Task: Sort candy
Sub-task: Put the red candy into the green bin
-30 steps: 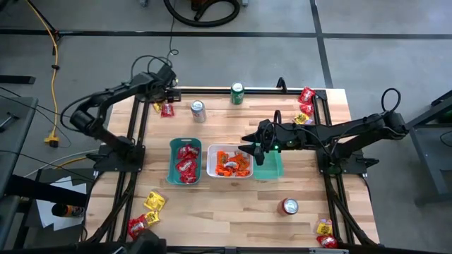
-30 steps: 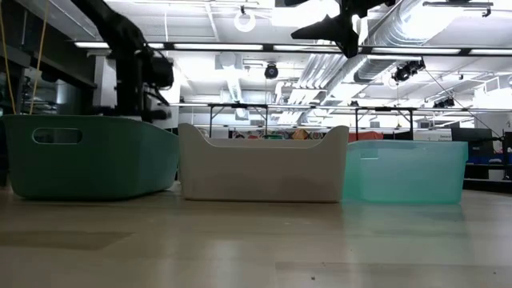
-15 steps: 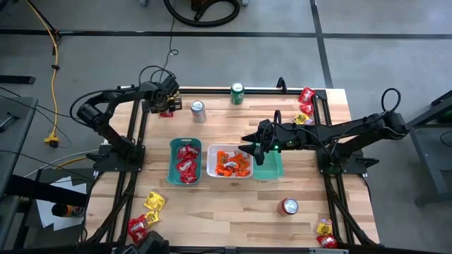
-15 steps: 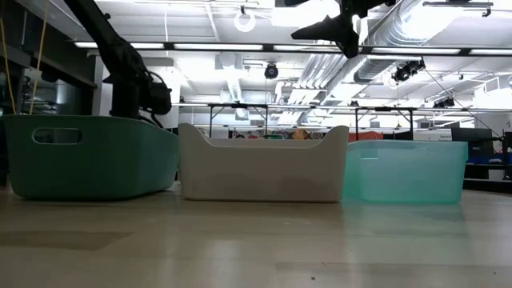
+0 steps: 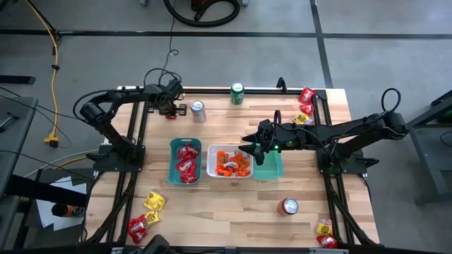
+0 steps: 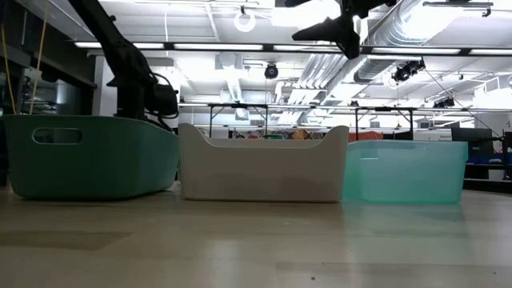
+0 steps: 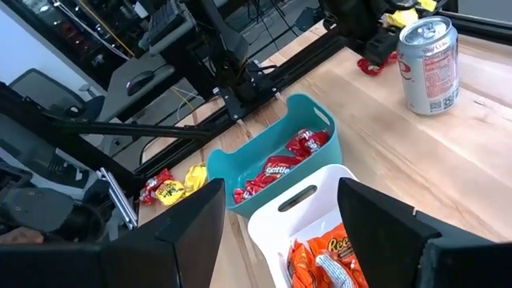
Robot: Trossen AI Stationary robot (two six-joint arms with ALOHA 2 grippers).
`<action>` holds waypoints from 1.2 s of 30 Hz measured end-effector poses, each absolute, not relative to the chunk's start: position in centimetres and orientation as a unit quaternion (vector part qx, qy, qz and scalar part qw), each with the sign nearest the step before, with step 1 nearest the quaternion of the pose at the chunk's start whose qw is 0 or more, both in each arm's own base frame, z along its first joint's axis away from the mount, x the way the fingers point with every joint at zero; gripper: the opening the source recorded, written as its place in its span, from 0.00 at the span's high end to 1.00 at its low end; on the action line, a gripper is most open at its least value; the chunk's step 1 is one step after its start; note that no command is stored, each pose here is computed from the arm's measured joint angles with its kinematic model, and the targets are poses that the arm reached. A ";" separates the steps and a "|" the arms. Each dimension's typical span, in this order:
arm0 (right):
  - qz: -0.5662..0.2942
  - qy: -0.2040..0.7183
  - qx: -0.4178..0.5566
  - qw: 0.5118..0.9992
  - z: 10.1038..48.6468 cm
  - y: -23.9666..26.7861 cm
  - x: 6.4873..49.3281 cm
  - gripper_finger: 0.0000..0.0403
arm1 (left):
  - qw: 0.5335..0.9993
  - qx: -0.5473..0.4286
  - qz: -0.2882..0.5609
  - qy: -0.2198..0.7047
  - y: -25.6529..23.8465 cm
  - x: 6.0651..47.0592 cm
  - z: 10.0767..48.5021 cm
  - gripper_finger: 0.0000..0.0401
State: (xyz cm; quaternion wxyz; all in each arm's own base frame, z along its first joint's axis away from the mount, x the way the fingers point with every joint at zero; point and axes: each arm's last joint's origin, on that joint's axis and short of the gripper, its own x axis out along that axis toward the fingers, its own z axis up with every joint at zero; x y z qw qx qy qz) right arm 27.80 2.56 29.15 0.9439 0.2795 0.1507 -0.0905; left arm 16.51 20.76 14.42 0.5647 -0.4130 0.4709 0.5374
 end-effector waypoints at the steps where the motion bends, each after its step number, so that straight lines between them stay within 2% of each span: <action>1: -0.091 0.153 0.279 0.944 29.1 2.6 27.8 0.41 | 0.570 -0.409 0.533 0.472 20.6 16.4 14.8 0.96; 6: -0.095 0.165 0.276 0.942 28.9 2.5 27.7 0.41 | 0.630 -0.379 0.534 0.417 20.5 15.8 19.7 0.98; 11: -0.095 0.163 0.274 0.943 28.9 2.5 27.7 0.41 | 0.729 -0.326 0.524 0.297 18.6 14.5 27.1 0.99; 17: -0.107 0.123 0.266 0.950 29.6 2.4 27.9 0.41 | 0.853 -0.273 0.423 0.141 12.9 12.7 32.8 0.99; 22: -0.099 0.108 0.250 0.957 29.9 2.4 28.0 0.41 | 0.916 -0.256 0.293 0.097 7.9 11.5 32.6 0.99; 31: -0.099 0.108 0.242 0.959 29.9 2.4 28.0 0.41 | 0.957 -0.276 0.068 0.055 2.2 10.9 28.2 0.99; 36: -0.099 0.108 0.242 0.959 29.9 2.4 28.0 0.41 | 0.973 -0.221 0.029 0.055 0.6 11.3 28.3 0.99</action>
